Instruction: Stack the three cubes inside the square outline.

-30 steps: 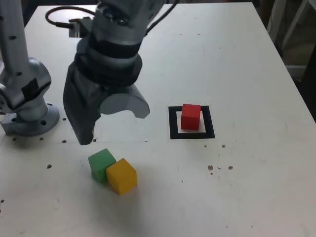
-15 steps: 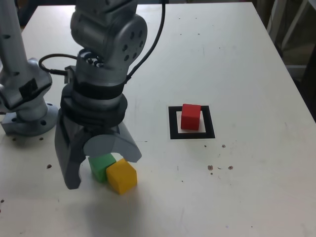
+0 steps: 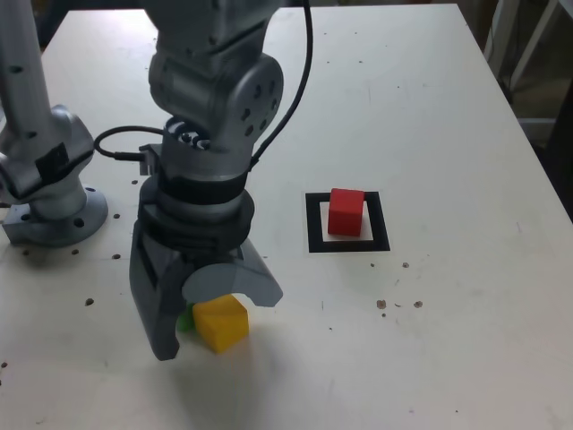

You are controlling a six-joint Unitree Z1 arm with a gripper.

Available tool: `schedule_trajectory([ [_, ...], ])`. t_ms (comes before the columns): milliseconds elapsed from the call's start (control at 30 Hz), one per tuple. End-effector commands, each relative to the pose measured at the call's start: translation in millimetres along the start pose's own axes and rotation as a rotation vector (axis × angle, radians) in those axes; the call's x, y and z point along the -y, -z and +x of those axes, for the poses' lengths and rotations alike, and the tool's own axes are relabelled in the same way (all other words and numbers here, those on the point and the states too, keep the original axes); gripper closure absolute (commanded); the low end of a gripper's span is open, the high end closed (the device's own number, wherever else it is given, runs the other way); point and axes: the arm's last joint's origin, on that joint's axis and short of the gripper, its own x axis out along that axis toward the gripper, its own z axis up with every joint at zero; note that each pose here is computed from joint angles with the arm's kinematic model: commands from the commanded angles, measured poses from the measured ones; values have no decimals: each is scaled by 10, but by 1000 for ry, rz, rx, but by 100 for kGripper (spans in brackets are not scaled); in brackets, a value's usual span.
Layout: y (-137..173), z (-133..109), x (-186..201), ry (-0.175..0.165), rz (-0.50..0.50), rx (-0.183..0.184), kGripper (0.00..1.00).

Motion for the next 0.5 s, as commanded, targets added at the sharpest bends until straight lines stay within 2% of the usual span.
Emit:
schedule_trajectory([
  [0,-57,14,-12,-5,-23,9,0],
  [267,-203,-7,-51,9,-95,26,1],
  [467,-284,55,-103,11,-128,22,1],
])
